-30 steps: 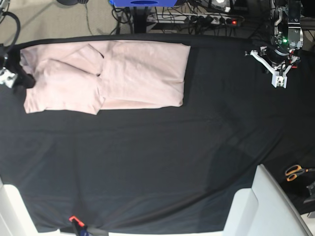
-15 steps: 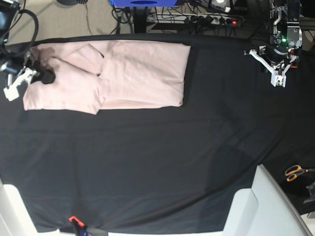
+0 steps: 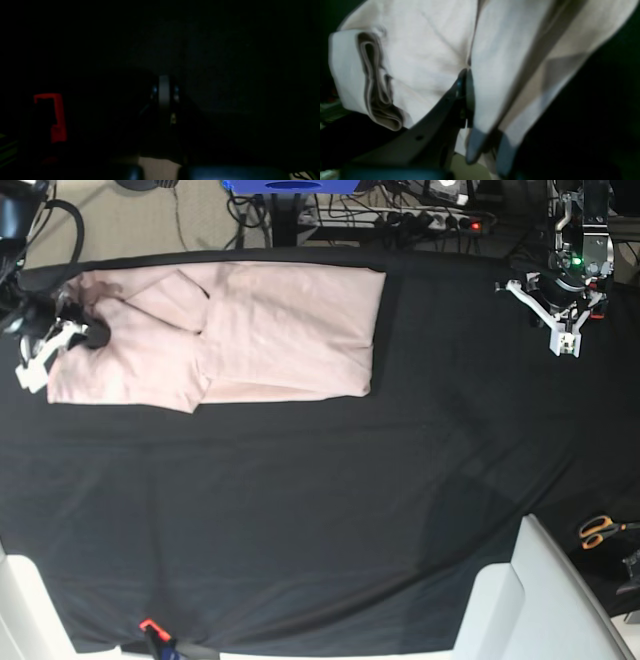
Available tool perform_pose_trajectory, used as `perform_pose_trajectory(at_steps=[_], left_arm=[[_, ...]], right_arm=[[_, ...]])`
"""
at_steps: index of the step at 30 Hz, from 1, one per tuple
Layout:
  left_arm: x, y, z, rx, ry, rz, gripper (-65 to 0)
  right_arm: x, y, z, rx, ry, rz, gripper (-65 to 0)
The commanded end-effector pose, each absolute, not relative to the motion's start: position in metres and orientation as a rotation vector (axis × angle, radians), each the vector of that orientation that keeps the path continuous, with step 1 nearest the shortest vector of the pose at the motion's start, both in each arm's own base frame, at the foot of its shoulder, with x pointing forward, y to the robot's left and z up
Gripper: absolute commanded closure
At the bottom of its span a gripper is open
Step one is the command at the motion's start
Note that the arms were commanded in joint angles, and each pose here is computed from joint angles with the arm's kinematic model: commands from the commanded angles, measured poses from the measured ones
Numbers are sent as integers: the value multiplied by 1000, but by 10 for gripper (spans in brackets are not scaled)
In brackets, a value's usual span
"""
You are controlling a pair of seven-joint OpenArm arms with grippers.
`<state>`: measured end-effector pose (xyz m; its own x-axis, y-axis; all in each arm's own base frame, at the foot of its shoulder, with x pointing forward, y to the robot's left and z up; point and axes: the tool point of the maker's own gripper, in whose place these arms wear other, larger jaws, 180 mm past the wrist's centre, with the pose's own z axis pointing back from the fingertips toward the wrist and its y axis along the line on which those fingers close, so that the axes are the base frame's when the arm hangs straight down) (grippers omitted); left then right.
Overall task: Fold the T-shirt properly
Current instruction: 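Grasp the shirt end with the right gripper and fold it over the middle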
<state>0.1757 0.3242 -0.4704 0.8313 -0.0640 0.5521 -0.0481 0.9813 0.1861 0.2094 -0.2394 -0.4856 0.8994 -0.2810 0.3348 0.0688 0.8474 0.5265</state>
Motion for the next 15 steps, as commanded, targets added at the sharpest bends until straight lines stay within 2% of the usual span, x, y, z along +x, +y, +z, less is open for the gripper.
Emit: perform_pose_trajectory(at_steps=[1,8,15], left_arm=[[181,331,-462,214,-618,-16,0],[181,330,-462,213,-618,-17,0],[182,330,-462,213,-619,-14,0]], right_arm=[[227,-250,-466,505,-500,-208,-8],[240,-222,-416,348,-584,-276,-8],[233,-146,-410,248,-526,-247,-8]])
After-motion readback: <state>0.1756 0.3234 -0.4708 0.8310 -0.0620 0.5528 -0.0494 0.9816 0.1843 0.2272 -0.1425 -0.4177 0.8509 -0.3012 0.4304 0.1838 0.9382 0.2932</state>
